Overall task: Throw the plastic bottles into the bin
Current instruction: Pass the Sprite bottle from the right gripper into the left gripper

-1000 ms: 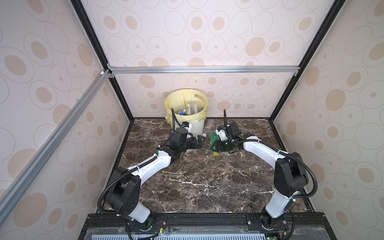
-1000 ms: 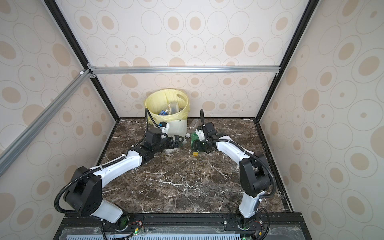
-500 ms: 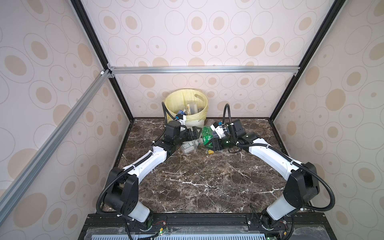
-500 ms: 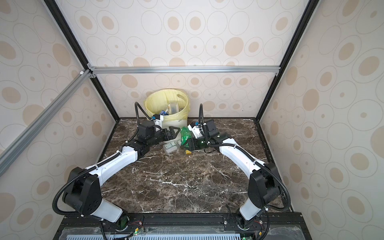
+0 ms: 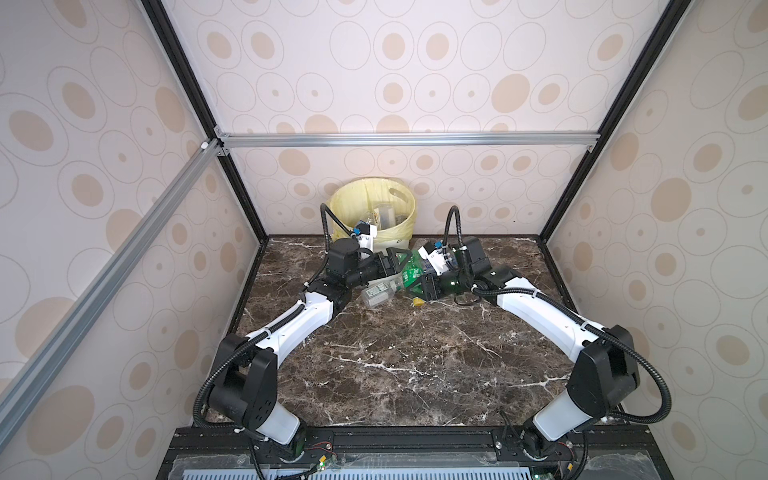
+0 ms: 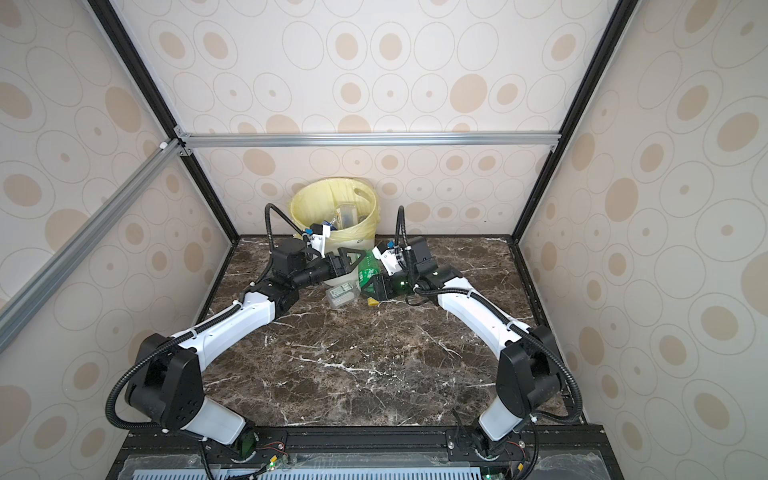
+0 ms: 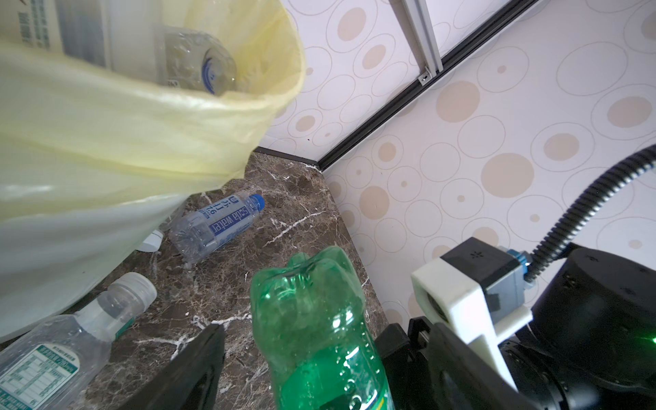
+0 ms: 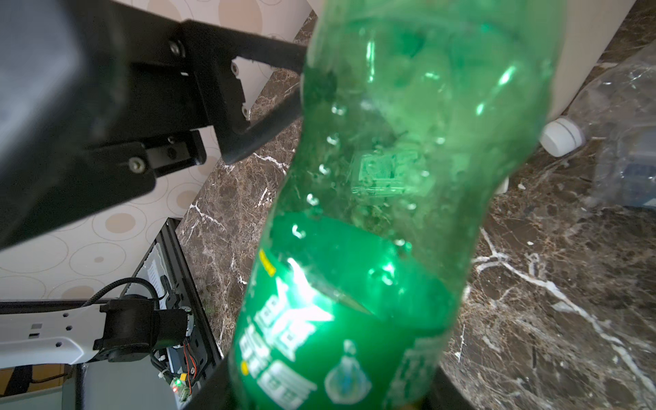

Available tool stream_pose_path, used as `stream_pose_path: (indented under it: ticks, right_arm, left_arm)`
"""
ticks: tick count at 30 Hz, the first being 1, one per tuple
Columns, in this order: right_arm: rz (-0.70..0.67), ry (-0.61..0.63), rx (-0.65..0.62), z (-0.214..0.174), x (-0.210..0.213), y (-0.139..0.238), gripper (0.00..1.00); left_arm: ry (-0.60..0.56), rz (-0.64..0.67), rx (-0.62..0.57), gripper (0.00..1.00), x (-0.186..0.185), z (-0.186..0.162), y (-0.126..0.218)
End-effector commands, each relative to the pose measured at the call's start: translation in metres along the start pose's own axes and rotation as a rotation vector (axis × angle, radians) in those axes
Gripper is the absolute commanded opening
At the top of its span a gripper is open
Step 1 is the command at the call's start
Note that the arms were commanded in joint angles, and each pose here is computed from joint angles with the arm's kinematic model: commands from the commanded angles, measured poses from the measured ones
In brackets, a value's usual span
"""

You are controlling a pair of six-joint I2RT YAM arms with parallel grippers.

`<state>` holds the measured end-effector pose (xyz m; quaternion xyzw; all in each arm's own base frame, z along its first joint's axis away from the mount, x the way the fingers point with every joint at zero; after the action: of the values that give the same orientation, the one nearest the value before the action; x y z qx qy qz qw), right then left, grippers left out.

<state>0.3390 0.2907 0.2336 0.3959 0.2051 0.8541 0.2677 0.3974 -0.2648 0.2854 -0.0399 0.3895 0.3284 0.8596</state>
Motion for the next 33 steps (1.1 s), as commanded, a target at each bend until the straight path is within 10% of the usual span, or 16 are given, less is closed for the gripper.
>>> stream_pose_path:
  ticks: [1, 33]
  right_arm:
    - [0.035, 0.059, -0.048, 0.011, 0.017, 0.009, 0.53]
    - [0.035, 0.114, -0.057, 0.008, 0.027, 0.0, 0.56]
  left_arm:
    - [0.031, -0.068, 0.005, 0.87, -0.007, 0.001, -0.004]
    - [0.105, -0.118, 0.056, 0.57, -0.006, -0.008, -0.014]
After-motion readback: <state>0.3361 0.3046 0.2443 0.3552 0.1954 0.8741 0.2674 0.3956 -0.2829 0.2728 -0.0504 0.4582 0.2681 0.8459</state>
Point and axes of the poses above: each gripper's point midway between its finger pads, its own y axis back along the fingers, its own x axis along the line the jaws close on, z = x × y, the point moved 1 cm from there along y, back along the fingers, and after that the axes turned 5 degrees about -y, right-handed, at the moved point
